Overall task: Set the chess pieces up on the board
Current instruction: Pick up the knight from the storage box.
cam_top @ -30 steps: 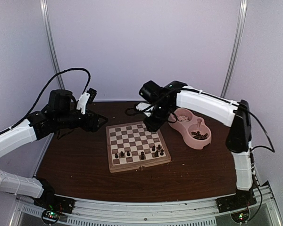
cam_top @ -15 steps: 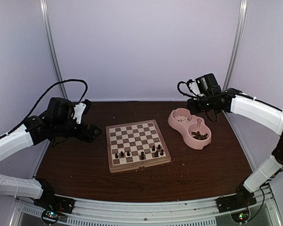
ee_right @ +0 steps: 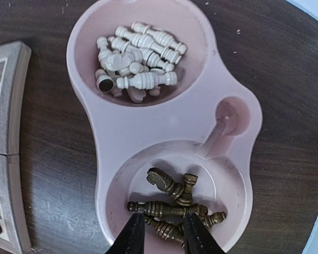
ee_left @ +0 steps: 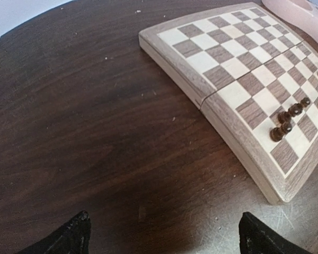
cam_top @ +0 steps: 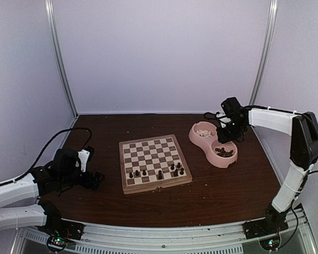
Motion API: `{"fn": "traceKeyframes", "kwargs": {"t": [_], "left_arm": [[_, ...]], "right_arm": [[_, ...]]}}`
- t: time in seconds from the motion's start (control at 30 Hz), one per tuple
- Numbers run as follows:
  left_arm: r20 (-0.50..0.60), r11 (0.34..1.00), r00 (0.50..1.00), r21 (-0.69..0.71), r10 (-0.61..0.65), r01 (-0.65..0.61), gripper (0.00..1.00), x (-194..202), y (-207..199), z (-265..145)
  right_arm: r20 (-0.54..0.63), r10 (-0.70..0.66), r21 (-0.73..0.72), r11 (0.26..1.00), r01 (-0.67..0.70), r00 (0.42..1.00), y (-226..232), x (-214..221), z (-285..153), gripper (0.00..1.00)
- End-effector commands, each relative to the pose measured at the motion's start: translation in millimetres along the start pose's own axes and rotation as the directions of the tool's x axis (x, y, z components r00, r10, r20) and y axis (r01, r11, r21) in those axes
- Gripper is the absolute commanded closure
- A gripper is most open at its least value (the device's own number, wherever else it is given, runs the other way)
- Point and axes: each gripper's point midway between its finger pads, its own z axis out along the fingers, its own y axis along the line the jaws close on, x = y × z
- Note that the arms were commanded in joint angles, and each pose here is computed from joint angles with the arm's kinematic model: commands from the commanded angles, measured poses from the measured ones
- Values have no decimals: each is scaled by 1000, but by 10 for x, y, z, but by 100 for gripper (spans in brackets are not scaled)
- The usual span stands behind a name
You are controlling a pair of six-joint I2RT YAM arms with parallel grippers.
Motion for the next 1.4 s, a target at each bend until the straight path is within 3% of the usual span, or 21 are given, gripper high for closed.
{"fn": "traceKeyframes", "kwargs": {"t": [0.0,0.37,0.63,0.8,1.0,1.2,1.37], "left_arm": [[118,1000,993,19,10,-12,2,-136,-31,42],[206,993,978,108,29,-52,2,-177,-165,-87],[246,991,969,123,26,-58,2,-183,-178,-148],[237,990,971,129,27,-59,2,-169,-190,-130],[226,989,974,135,31,-62,2,-165,-207,-108],[239,988,971,140,29,-64,2,-179,-212,-132],[253,989,967,137,24,-61,2,-186,-200,-154]], "right_arm": [[-93,-139,-18,990,138,986,6,64,206,72],[-175,-171,-55,985,163,970,-34,159,625,72],[-262,-212,-44,977,208,942,-86,351,860,65],[-284,-203,-8,978,209,937,-151,380,919,73],[-108,-137,-39,990,133,985,-54,173,650,88],[79,-60,-47,997,64,995,-34,-40,325,88],[156,8,-102,995,8,988,37,-77,131,88]]}}
